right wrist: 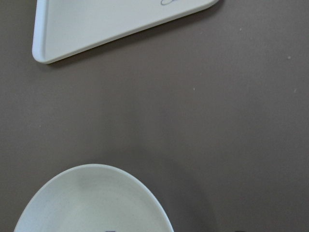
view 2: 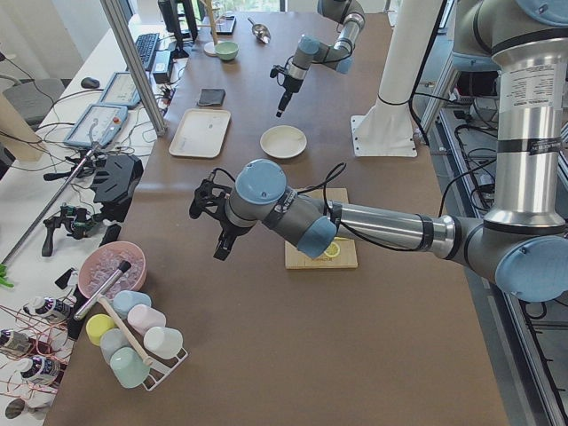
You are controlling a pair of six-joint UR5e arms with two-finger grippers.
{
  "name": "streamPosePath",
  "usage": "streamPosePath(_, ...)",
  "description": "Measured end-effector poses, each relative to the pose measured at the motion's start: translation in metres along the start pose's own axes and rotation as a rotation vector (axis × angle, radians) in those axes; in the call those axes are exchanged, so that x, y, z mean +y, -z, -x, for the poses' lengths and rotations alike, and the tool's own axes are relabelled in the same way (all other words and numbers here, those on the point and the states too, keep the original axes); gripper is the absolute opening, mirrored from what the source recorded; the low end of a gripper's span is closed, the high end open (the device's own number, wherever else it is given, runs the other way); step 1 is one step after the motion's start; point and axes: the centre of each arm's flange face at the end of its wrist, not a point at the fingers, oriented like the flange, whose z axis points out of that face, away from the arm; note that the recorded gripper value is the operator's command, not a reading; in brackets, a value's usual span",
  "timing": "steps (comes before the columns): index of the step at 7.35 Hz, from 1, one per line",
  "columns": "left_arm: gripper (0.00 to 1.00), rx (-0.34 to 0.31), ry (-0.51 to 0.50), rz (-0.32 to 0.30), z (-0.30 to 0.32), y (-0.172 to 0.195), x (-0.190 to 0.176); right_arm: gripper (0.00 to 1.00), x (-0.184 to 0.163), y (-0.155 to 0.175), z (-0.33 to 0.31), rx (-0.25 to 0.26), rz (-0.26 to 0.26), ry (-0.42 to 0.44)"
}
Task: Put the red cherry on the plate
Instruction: 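Withdraw the right gripper from the plate while the left arm reaches toward the cutting board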
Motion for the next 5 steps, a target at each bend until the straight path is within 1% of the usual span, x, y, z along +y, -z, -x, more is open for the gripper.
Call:
streamPosePath(1, 0.98, 0.062, 0.062, 0.004, -0.032, -0.019, 0.004, 1.0, -0.037, 0.02, -0.015, 0.036, 0.013, 0.027)
streamPosePath(2, 0.98, 0.106, 0.101, 0.024, -0.067, -0.042, 0.011, 1.0, -0.075, 0.046, -0.042, 0.073, 0.021, 0.066)
streamPosePath(3, 0.98, 0.117, 0.117, 0.047, -0.102, -0.066, 0.024, 1.0, -0.113, 0.074, -0.081, 0.101, 0.035, 0.111)
streamPosePath(5, 0.97, 0.089, 0.111, 0.088, -0.157, -0.1, 0.074, 1.0, -0.175, 0.123, -0.171, 0.139, 0.069, 0.178)
